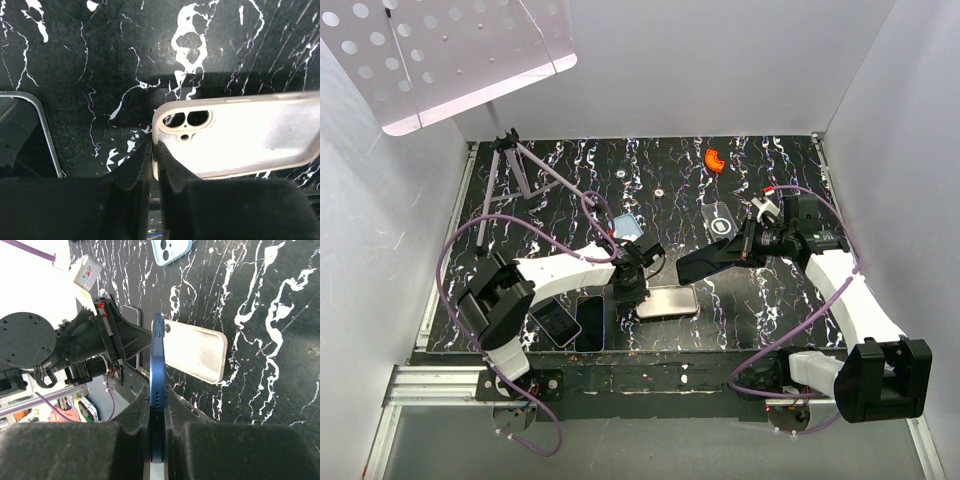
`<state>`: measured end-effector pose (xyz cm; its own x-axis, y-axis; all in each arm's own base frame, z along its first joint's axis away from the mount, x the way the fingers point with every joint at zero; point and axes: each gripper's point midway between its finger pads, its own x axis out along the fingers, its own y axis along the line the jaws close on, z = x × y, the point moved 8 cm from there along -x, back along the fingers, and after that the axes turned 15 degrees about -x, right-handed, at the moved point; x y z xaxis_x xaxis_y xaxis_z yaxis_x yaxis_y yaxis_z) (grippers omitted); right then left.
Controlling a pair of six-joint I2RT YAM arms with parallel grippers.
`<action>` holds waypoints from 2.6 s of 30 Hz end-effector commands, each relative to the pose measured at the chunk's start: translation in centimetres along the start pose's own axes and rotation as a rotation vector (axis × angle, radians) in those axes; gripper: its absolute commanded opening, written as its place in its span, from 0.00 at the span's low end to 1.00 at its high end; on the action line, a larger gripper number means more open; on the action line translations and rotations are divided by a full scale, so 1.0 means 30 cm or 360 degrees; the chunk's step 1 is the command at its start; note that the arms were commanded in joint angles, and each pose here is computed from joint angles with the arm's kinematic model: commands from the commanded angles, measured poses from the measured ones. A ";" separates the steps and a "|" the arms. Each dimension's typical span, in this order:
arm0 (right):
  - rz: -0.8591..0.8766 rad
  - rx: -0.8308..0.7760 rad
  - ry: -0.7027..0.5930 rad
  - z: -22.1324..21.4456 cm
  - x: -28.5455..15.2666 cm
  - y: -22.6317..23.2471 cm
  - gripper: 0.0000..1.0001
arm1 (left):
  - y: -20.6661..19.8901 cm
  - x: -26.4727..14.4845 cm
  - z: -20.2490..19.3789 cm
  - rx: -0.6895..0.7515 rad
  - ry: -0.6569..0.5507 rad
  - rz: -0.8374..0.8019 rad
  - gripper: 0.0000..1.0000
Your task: Put the phone into the phone case
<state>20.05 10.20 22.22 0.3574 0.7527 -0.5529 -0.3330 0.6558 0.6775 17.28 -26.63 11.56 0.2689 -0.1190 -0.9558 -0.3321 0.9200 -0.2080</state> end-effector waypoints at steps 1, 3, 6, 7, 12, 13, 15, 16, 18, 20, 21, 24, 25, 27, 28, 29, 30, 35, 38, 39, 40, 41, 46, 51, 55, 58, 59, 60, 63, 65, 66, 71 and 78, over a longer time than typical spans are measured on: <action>0.0131 -0.0086 -0.0030 0.031 0.026 0.046 0.01 | -0.005 -0.065 0.005 -0.0071 -0.0059 -0.0085 0.21; 0.0135 -0.0096 -0.0023 0.029 0.033 0.050 0.01 | -0.007 -0.080 0.007 -0.0059 -0.0068 -0.0113 0.52; 0.0129 -0.0105 -0.0026 0.026 0.039 0.047 0.01 | -0.010 -0.108 0.019 -0.0036 -0.0099 -0.0158 0.82; 0.0126 -0.0101 -0.0023 0.023 0.041 0.044 0.01 | -0.010 -0.123 0.023 -0.0034 -0.0111 -0.0182 0.87; 0.0127 -0.0094 -0.0010 0.009 0.050 0.036 0.01 | -0.013 -0.176 0.043 -0.0022 -0.0146 -0.0286 0.98; 0.0124 -0.0093 -0.0010 0.006 0.052 0.034 0.01 | -0.012 -0.183 0.048 -0.0020 -0.0145 -0.0306 0.98; 0.0123 -0.0091 -0.0010 0.000 0.055 0.031 0.01 | -0.007 -0.193 0.061 -0.0030 -0.0143 -0.0328 0.98; 0.0127 -0.0093 -0.0011 0.000 0.057 0.031 0.01 | -0.001 -0.194 0.067 -0.0035 -0.0140 -0.0330 0.98; 0.0125 -0.0087 -0.0007 -0.005 0.063 0.026 0.01 | 0.009 -0.202 0.082 -0.0052 -0.0134 -0.0348 0.98; 0.0131 -0.0081 0.0004 -0.009 0.069 0.027 0.01 | 0.023 -0.206 0.090 -0.0072 -0.0115 -0.0372 0.98; 0.0130 -0.0075 0.0010 -0.011 0.073 0.026 0.01 | 0.030 -0.203 0.093 -0.0081 -0.0101 -0.0389 0.98; 0.0140 -0.0076 0.0030 -0.021 0.087 0.029 0.01 | 0.062 -0.196 0.104 -0.0134 -0.0057 -0.0445 0.98; 0.0140 -0.0076 0.0035 -0.024 0.091 0.030 0.01 | 0.077 -0.192 0.108 -0.0162 -0.0044 -0.0457 0.98; 0.0141 -0.0074 0.0049 -0.031 0.102 0.032 0.01 | 0.101 -0.191 0.110 -0.0208 0.0002 -0.0529 0.98; 0.0143 -0.0067 0.0059 -0.037 0.110 0.033 0.01 | 0.111 -0.194 0.114 -0.0227 0.0012 -0.0567 0.98; 0.0146 -0.0064 0.0064 -0.039 0.117 0.032 0.01 | 0.122 -0.191 0.111 -0.0243 0.0027 -0.0594 0.98; 0.0157 -0.0075 0.0067 -0.042 0.126 0.037 0.01 | 0.132 -0.191 0.115 -0.0262 0.0033 -0.0626 0.98; 0.0212 -0.0086 0.0101 -0.064 0.177 0.057 0.01 | 0.177 -0.189 0.106 -0.0287 0.0075 -0.0718 0.98; 0.0265 -0.0112 0.0106 -0.083 0.208 0.078 0.01 | 0.192 -0.191 0.100 -0.0291 0.0084 -0.0744 0.97; 0.0281 -0.0120 0.0110 -0.090 0.219 0.082 0.01 | 0.196 -0.189 0.097 -0.0294 0.0088 -0.0751 0.97; 0.0294 -0.0139 0.0107 -0.096 0.230 0.090 0.01 | 0.199 -0.188 0.093 -0.0291 0.0091 -0.0766 0.97; 0.0294 -0.0147 0.0111 -0.107 0.243 0.093 0.01 | 0.199 -0.189 0.093 -0.0295 0.0095 -0.0787 0.97; 0.0302 -0.0171 0.0080 -0.143 0.297 0.112 0.01 | 0.197 -0.191 0.082 -0.0307 0.0132 -0.0848 0.96; 0.0277 -0.0151 0.0021 -0.165 0.337 0.118 0.01 | 0.193 -0.181 0.078 -0.0308 0.0147 -0.0870 0.95; 0.0229 -0.0141 -0.0006 -0.175 0.347 0.105 0.01 | 0.184 -0.167 0.075 -0.0312 0.0177 -0.0886 0.94; 0.0212 -0.0127 -0.0016 -0.182 0.352 0.096 0.01 | 0.180 -0.150 0.070 -0.0321 0.0207 -0.0886 0.92; 0.0207 -0.0123 -0.0017 -0.185 0.355 0.091 0.01 | 0.182 -0.142 0.067 -0.0328 0.0221 -0.0877 0.92; 0.0202 -0.0118 -0.0015 -0.189 0.357 0.087 0.01 | 0.179 -0.138 0.067 -0.0327 0.0224 -0.0881 0.91; 0.0194 -0.0118 -0.0009 -0.196 0.365 0.079 0.01 | 0.177 -0.123 0.067 -0.0335 0.0231 -0.0880 0.89; 0.0189 -0.0108 -0.0005 -0.205 0.367 0.071 0.01 | 0.170 -0.113 0.067 -0.0343 0.0238 -0.0886 0.88; 0.0189 -0.0105 -0.0005 -0.207 0.367 0.068 0.01 | 0.170 -0.105 0.065 -0.0347 0.0248 -0.0884 0.87; 0.0182 -0.0087 0.0011 -0.235 0.377 0.052 0.01 | 0.158 -0.075 0.064 -0.0378 0.0281 -0.0891 0.84; 0.0165 -0.0075 0.0031 -0.274 0.387 0.036 0.01 | 0.149 -0.040 0.063 -0.0405 0.0291 -0.0897 0.81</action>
<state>16.74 19.76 12.72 0.2876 0.8092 -0.5123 -0.3932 0.5875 0.7073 16.86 -21.38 12.27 0.3033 -0.6178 -0.7255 -0.3970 0.6102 -0.6856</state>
